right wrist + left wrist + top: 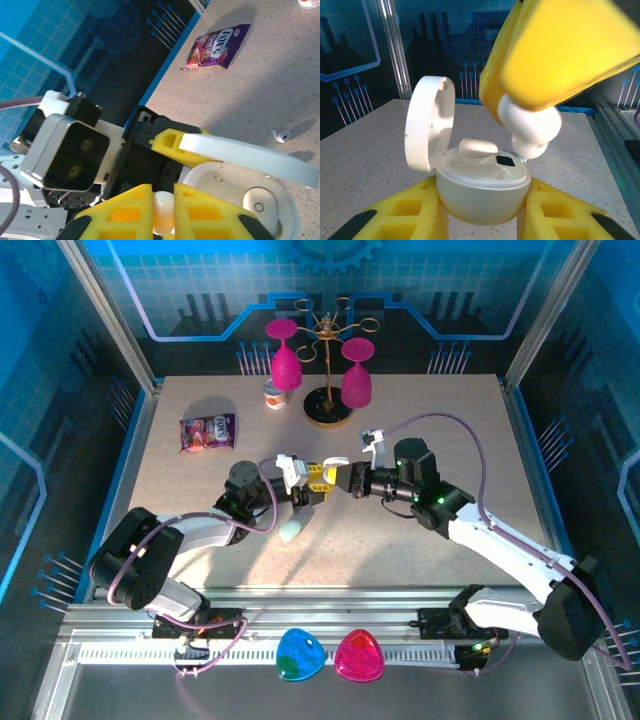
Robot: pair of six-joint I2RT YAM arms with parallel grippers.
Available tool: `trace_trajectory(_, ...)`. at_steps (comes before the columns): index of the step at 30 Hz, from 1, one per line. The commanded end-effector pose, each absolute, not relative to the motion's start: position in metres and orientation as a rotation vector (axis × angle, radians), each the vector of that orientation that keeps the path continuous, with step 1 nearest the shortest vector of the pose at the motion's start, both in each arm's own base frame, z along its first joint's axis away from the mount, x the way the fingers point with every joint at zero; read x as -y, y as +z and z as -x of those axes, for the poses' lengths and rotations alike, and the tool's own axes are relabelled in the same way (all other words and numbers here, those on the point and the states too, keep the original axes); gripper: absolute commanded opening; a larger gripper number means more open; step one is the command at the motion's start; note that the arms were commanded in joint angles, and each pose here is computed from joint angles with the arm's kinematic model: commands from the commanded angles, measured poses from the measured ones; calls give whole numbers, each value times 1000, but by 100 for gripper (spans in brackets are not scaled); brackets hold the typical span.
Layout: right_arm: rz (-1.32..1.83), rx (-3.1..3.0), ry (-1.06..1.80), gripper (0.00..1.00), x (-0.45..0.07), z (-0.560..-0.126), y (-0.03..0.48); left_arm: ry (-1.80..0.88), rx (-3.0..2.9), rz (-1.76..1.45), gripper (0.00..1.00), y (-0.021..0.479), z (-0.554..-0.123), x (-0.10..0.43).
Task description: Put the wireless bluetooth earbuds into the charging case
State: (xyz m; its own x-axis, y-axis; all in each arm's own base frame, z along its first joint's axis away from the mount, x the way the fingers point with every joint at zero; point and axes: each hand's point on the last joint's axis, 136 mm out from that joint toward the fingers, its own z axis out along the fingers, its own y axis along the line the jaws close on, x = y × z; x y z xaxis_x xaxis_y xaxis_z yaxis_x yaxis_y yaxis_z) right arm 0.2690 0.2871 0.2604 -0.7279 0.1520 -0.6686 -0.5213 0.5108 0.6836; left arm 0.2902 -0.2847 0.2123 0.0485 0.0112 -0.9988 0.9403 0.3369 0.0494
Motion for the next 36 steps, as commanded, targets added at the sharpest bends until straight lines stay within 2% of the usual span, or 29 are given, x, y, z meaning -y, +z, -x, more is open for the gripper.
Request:
trace_trajectory(1, 300, -1993, 1201, 13, -288, -280, 275, -889, -1236, -989, 22, 234, -288, 287)
trace_trajectory(18, 286, -2035, 1225, 15, -303, -283, 255, -910, -1224, -930, 22, 243, -292, 286)
trace_trajectory(22, 262, -2044, 1196, 23, -298, -283, 251, -914, -1220, -923, 22, 245, -292, 286)
trace_trajectory(31, 250, -2046, 1132, 30, -288, -283, 255, -919, -1214, -922, 22, 248, -291, 286)
trace_trajectory(36, 257, -2031, 1106, 37, -284, -282, 263, -918, -1215, -923, 22, 247, -292, 286)
